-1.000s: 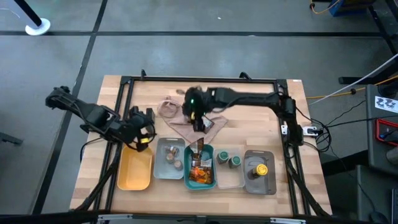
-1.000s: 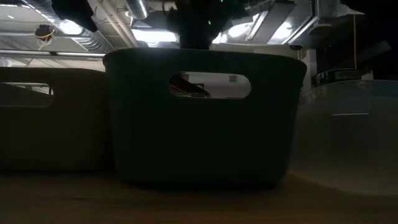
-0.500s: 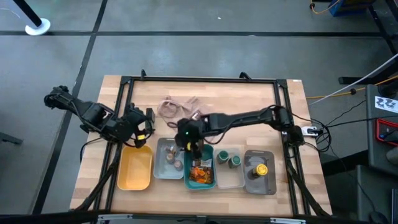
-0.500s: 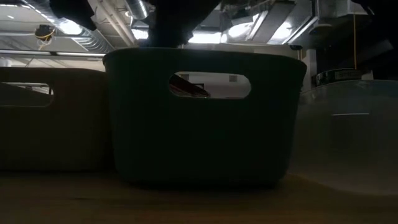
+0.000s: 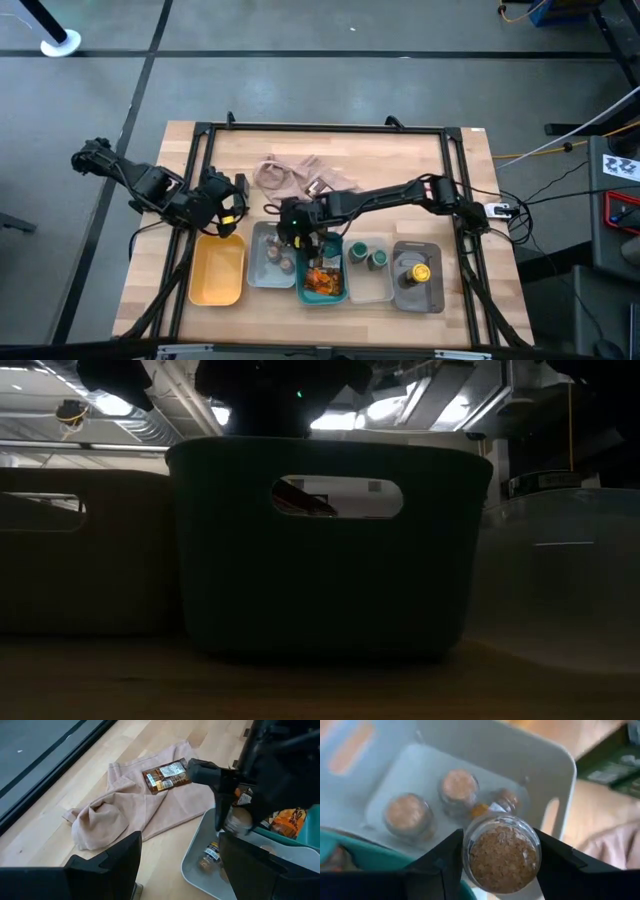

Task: Sort spices by type
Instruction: Put the brown seasoning bottle into the gray bin

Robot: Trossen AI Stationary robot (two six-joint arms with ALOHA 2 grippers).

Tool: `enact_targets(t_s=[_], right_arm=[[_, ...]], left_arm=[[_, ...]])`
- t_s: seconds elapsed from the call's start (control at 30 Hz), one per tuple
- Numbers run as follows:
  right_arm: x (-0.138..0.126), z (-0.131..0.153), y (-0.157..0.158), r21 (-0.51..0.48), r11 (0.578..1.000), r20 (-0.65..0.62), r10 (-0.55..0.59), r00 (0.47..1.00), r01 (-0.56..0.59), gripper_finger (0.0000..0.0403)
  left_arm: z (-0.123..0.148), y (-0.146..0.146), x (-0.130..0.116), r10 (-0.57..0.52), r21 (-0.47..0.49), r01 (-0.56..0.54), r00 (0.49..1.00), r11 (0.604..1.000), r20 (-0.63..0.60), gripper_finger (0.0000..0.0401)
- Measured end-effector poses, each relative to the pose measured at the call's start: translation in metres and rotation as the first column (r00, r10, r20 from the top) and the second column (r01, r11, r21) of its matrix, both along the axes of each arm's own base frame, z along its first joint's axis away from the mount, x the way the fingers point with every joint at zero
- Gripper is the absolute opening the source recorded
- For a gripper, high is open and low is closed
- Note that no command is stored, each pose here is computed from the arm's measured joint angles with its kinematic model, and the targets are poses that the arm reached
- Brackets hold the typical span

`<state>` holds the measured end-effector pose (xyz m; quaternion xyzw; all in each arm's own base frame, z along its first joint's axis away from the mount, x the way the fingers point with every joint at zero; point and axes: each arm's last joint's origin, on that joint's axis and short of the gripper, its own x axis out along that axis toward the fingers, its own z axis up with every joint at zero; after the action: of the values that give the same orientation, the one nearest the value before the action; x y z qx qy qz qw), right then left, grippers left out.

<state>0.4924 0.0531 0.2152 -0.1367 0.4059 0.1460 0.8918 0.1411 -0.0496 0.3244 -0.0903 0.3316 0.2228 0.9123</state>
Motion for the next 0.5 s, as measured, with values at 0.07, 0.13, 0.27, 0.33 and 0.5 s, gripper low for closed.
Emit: enact_targets(t_s=[0.07,0.13,0.27,0.33,0.5], right_arm=[[0.002,-0.006,-0.001,-0.019,1.000,-0.003,-0.016,1.000,0.016,0.0197],[0.001,-0.010,-0.004,-0.028,0.999,-0.034,-0.026,0.999,0.025,0.0197],[0.003,-0.017,-0.007,-0.025,0.999,-0.045,-0.036,0.998,0.035,0.0197],[0.003,-0.019,-0.007,-0.045,0.998,-0.051,-0.048,0.998,0.046,0.0197],[0.004,-0.021,-0.008,-0.085,0.994,-0.048,-0.079,0.996,0.075,0.0198]], left_arm=[[0.000,0.000,0.000,0.000,-0.001,0.000,1.000,1.000,0.001,0.0246],[0.000,0.000,0.000,0.000,-0.001,0.000,1.000,1.000,0.001,0.0246],[0.000,0.000,0.000,0.000,-0.001,0.000,1.000,1.000,0.001,0.0246],[0.000,0.000,0.000,0.000,-0.002,0.000,1.000,1.000,0.001,0.0246],[0.000,0.000,0.000,0.000,-0.002,0.000,1.000,1.000,0.001,0.0246]])
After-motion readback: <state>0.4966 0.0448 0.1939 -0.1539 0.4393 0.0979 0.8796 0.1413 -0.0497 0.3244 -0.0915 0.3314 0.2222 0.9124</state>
